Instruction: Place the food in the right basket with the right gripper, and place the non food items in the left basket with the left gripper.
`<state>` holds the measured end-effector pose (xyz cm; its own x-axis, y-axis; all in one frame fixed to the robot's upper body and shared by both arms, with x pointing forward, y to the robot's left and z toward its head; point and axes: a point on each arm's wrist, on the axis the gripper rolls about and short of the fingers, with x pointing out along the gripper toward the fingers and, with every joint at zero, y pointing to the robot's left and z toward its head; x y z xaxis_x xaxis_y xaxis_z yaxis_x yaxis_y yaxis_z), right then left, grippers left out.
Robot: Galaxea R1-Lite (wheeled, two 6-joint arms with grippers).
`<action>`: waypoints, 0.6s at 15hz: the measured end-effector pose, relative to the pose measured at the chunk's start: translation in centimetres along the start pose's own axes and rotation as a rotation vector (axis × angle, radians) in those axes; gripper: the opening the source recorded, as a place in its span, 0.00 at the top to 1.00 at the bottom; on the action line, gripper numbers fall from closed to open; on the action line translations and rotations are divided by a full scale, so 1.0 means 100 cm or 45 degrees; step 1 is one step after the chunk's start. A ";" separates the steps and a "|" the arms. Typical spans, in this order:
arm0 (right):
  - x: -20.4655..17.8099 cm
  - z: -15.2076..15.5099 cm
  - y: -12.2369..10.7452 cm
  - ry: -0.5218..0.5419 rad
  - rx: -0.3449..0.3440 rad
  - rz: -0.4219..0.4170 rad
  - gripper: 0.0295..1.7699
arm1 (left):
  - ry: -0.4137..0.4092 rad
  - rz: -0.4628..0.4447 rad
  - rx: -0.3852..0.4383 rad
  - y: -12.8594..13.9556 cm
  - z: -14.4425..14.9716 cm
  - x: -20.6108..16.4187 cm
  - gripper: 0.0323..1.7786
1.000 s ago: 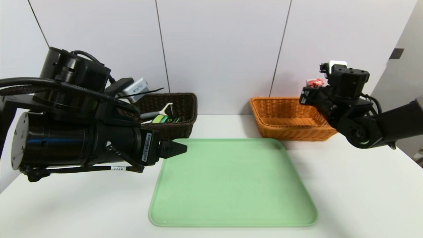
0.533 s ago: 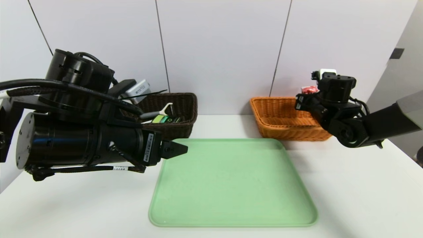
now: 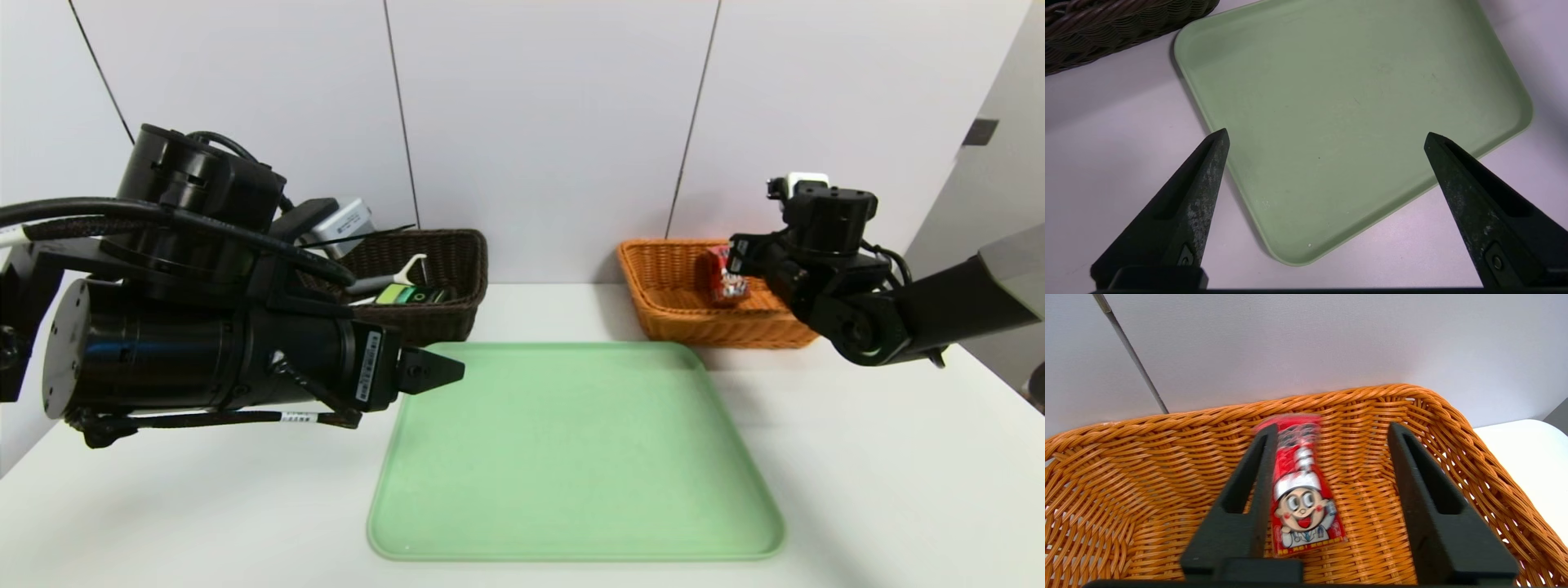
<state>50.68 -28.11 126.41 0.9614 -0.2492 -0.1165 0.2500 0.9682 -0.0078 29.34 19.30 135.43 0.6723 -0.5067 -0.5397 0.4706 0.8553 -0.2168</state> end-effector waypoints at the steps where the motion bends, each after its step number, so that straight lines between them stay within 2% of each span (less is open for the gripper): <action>1: 0.000 0.000 0.000 0.000 0.000 0.001 0.41 | 0.000 0.001 0.000 0.000 0.000 0.000 0.05; 5: -0.007 0.009 -0.001 0.009 -0.001 0.006 0.26 | -0.014 0.001 0.002 0.000 0.001 -0.003 0.05; 9: -0.022 0.026 -0.003 0.013 -0.001 0.016 0.17 | -0.049 -0.008 0.003 -0.001 0.003 -0.013 0.05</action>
<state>48.75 -27.92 129.22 0.9633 -0.2367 -0.1266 0.2377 0.9713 -0.0070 28.55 19.86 136.38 0.6906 -0.5158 -0.5069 0.4763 0.8519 -0.2178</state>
